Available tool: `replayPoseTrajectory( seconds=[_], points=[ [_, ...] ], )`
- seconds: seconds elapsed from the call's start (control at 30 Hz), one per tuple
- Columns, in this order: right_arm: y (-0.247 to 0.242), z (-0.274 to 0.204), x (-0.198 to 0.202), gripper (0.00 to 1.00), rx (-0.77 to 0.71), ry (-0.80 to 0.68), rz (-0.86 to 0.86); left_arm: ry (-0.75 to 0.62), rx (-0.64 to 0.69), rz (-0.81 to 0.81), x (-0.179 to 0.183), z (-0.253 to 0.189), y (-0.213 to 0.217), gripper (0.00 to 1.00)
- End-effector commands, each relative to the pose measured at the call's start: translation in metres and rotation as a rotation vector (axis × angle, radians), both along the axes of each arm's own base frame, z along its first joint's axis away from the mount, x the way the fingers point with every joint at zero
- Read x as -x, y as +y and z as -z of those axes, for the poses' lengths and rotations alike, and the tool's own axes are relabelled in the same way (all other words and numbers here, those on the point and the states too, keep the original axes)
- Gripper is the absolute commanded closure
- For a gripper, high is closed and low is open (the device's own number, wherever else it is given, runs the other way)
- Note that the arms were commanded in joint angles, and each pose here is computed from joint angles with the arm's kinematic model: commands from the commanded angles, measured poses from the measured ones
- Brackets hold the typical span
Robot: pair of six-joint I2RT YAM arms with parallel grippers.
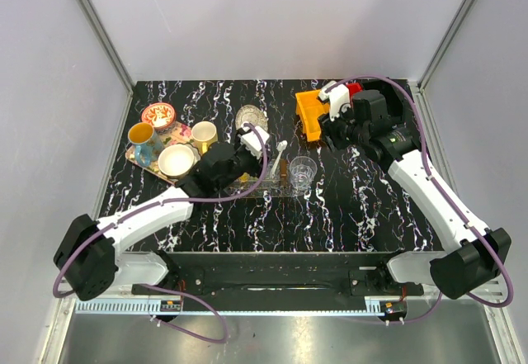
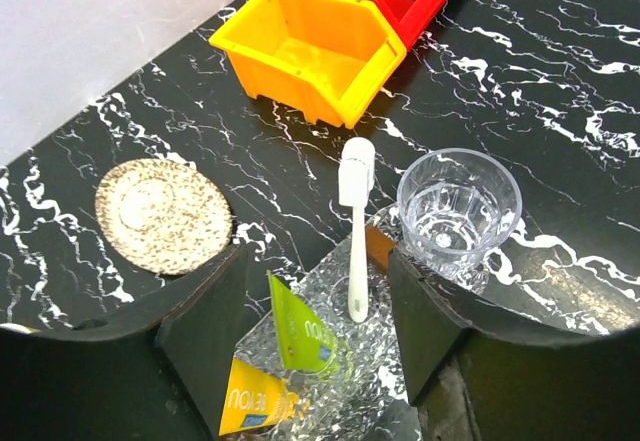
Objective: Prepare toiletry sets of a toothbrush and toothpaste on the tray
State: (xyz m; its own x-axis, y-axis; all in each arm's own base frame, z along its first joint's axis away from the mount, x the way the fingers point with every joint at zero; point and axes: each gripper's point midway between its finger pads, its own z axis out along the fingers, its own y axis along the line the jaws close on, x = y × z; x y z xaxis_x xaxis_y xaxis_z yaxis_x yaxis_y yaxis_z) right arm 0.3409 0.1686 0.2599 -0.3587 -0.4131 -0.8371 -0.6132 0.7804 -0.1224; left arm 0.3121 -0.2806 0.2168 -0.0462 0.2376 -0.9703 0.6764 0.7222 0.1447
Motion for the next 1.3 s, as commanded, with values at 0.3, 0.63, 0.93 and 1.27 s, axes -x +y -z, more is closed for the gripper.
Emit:
replayPoseTrajectory(
  seconds=[0.3, 0.63, 0.93, 1.27],
  points=[
    [0.004, -0.02, -0.005, 0.54, -0.023, -0.047, -0.021, -0.023, -0.087, 0.057, -0.008, -0.03, 0.017, 0.37],
    [0.003, -0.018, -0.003, 0.54, -0.02, -0.046, -0.022, 0.084, -0.141, 0.128, -0.013, -0.013, 0.008, 0.4],
    [0.004, -0.013, -0.001, 0.54, -0.019, -0.029, -0.027, 0.139, -0.196, 0.13, -0.018, 0.005, 0.01, 0.41],
    [0.005, -0.01, -0.002, 0.54, -0.017, -0.023, -0.031, 0.158, -0.224, 0.127, -0.022, 0.015, 0.013, 0.44]
  ],
)
